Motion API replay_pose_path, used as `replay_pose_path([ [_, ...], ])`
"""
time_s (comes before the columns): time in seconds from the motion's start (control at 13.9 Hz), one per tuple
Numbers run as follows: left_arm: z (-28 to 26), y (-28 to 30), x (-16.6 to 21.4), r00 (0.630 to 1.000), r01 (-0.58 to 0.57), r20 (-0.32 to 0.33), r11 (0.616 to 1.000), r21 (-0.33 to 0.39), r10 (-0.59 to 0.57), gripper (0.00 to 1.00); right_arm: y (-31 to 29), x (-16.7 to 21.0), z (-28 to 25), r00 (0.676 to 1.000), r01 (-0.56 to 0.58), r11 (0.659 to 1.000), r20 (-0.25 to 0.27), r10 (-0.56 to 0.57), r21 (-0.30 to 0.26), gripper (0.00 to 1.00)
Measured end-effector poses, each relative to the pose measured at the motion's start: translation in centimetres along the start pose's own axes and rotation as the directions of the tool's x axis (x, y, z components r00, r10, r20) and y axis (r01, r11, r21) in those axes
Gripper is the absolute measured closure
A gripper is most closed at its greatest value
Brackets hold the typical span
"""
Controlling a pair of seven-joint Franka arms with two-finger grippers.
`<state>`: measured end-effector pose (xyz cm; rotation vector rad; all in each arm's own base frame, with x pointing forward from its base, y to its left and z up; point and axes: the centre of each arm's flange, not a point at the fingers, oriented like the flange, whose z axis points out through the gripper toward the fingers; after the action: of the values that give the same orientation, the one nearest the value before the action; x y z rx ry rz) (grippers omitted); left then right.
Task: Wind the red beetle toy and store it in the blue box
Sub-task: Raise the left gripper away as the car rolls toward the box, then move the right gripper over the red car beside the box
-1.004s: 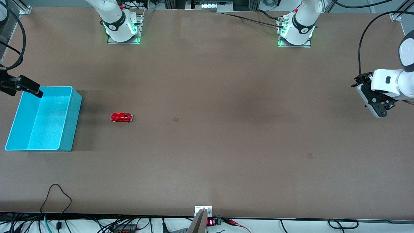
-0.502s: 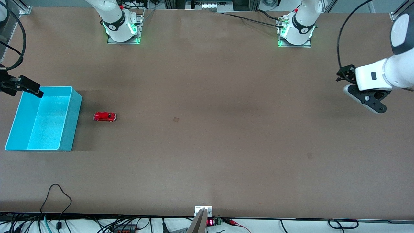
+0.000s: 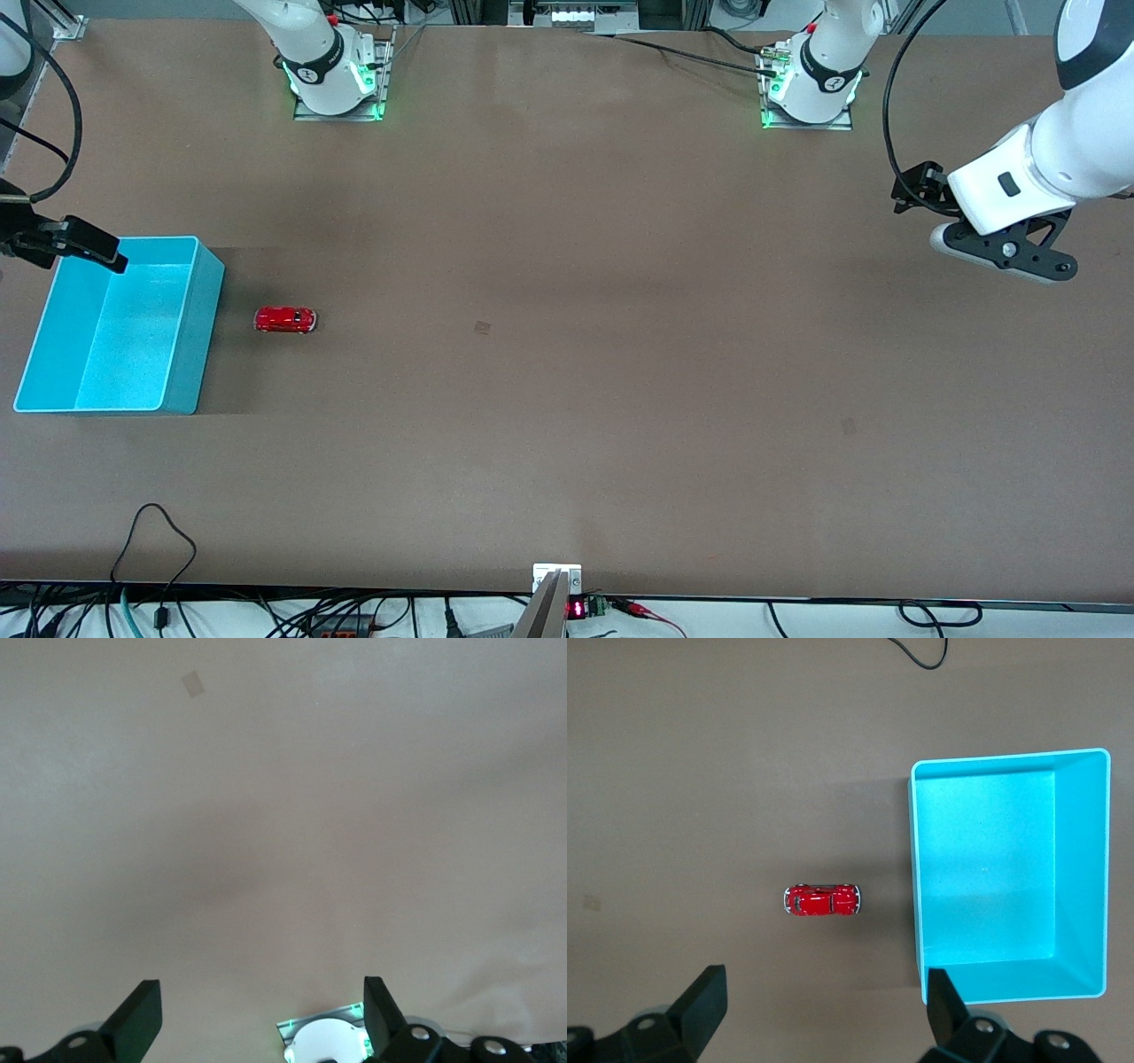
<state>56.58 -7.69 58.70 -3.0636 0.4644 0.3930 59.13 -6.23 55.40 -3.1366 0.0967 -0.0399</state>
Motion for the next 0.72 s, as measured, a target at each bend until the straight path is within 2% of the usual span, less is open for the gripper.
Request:
replay_pose_path([
  [0.22,-0.3,-1.6,0.2,0.999,0.043,-0.013,0.999,-0.005,-0.043,0.0,-0.8,0.9,2.4,0.999,0.013,1.0,0.035,-0.013,-0.003,0.0],
  [0.5,-1.3,-3.8,-0.1,0.974,0.2,-0.108,0.98,0.019,-0.197,0.0,-5.2,1.9,6.2,0.991,0.095,0.996,0.096,-0.094,-0.003,0.0],
  [0.72,-1.3,-3.9,-2.0,0.956,0.234,-0.188,0.972,0.019,-0.226,0.0,-10.1,2.1,9.1,0.976,0.171,0.985,0.141,-0.168,-0.003,0.0],
])
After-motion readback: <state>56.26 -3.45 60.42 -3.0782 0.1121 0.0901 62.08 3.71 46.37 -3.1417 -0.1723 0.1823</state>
